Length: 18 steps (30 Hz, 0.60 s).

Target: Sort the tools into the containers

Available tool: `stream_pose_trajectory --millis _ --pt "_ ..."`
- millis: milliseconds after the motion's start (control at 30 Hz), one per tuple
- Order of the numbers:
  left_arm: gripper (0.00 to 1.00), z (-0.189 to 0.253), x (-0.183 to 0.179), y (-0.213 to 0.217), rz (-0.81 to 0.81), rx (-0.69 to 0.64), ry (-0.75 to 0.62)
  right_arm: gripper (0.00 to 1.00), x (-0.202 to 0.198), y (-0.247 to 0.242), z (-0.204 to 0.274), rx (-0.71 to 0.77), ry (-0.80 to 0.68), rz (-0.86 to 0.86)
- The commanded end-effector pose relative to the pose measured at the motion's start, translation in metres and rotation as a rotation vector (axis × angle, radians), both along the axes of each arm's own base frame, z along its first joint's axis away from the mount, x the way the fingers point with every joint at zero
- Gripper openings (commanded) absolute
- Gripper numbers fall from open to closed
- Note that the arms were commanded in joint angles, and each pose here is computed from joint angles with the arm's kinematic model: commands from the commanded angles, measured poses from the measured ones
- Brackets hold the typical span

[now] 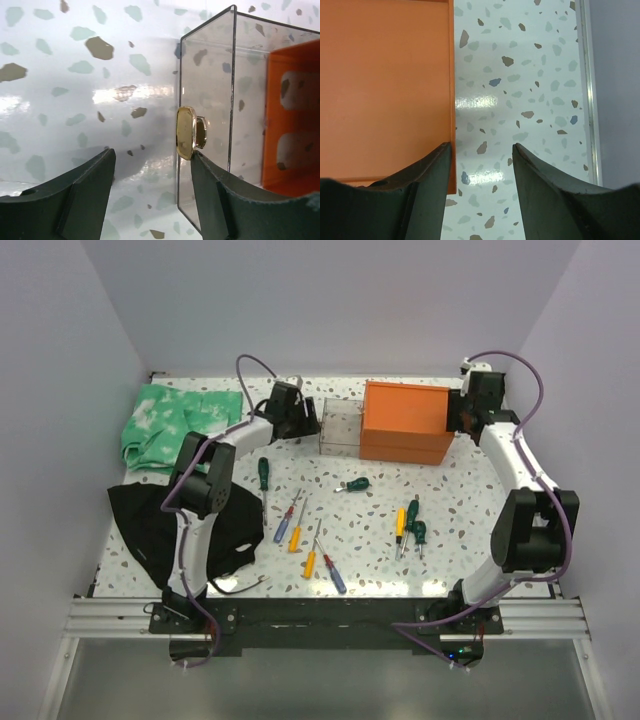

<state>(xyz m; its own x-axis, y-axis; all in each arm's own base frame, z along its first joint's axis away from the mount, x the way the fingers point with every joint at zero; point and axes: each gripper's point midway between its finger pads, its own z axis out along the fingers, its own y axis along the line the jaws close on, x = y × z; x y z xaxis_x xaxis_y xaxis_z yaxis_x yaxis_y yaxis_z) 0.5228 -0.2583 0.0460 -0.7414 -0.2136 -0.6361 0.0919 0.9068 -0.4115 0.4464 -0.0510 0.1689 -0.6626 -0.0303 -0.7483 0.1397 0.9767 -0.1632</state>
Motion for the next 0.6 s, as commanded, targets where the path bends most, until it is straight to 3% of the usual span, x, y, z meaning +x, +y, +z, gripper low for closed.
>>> stream_pose_trajectory --millis 0,200,333,567 --pt "0.66 0.009 0.019 0.028 0.052 0.037 -0.037 0.55 -0.055 -0.053 -0.048 -0.117 0.266 -0.111" --pt "0.69 0.026 0.003 0.008 -0.074 -0.053 -0.045 0.55 -0.042 -0.036 -0.031 -0.016 0.202 -0.074" --pt "0.72 0.072 -0.003 0.019 -0.068 -0.055 -0.096 0.56 -0.022 -0.018 0.004 0.076 0.102 -0.023" --pt "0.76 0.102 -0.048 0.036 -0.223 0.046 -0.128 0.58 0.004 -0.003 0.053 0.153 -0.033 0.029"
